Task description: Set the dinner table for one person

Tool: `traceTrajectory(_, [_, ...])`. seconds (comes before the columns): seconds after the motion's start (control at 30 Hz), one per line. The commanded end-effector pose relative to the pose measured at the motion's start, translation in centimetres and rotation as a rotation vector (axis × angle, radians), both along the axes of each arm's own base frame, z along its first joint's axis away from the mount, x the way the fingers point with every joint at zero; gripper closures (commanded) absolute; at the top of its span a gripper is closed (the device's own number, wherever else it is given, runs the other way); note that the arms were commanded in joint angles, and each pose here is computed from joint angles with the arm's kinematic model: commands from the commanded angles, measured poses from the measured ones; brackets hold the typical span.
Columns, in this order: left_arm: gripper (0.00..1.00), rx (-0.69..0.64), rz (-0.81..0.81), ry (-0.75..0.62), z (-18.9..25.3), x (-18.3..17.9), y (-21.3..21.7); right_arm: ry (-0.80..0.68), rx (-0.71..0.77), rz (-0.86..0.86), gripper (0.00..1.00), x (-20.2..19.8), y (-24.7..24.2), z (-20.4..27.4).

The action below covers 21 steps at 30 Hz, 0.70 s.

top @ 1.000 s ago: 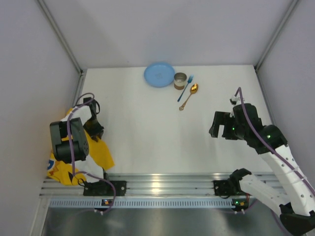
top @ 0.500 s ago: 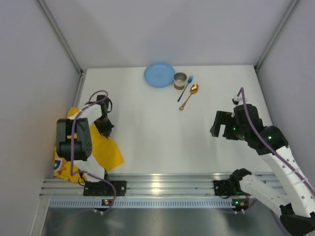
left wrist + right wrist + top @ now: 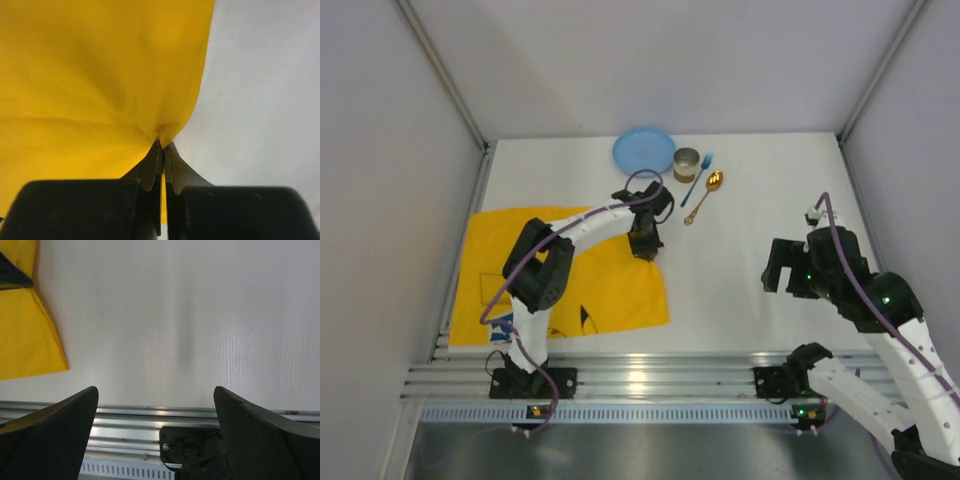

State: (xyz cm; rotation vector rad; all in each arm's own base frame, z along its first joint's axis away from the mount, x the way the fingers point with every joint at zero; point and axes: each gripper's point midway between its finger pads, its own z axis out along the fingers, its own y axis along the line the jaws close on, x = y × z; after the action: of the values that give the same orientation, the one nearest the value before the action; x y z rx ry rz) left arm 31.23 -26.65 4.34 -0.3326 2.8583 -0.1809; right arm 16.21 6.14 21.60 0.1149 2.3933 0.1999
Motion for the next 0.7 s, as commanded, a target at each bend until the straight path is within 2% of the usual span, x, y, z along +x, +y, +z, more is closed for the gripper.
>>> traceTrajectory(0.0, [1.0, -0.125, -0.059, -0.028, 2.7, -0.3, -8.5, -0.048, -0.019, 0.0, 0.0, -0.7, -0.9, 1.8])
traceTrajectory(0.07, [1.0, -0.11, -0.087, 0.015, 1.3, -1.2, -11.1, -0.046, -0.015, -0.012, 0.0, -1.0, -1.0, 1.9])
traceTrajectory(0.1, [1.0, -0.157, -0.099, -0.015, 3.1, -0.4, -13.4, -0.048, -0.018, -0.019, 0.0, -1.0, -1.2, 1.9])
traceTrajectory(0.13, [1.0, -0.146, -0.121, 0.016, 1.5, -1.4, -14.9, -0.05, -0.015, -0.025, 0.0, -1.1, -1.3, 2.1])
traceTrajectory(0.27, [1.0, -0.252, -0.095, 0.117, 1.0, -3.0, -19.2, -0.045, -0.01, -0.044, 0.0, -1.6, -1.6, 2.2])
traceTrajectory(0.47, [1.0, -0.338, -0.07, 0.122, 1.3, -3.8, -22.6, -0.073, 0.015, -0.069, 0.0, -2.7, -2.3, 2.5])
traceTrajectory(0.67, [1.0, -0.564, -0.135, 0.071, 3.8, -3.5, -28.6, -0.075, 0.027, -0.081, 0.0, -3.5, -2.6, 1.9])
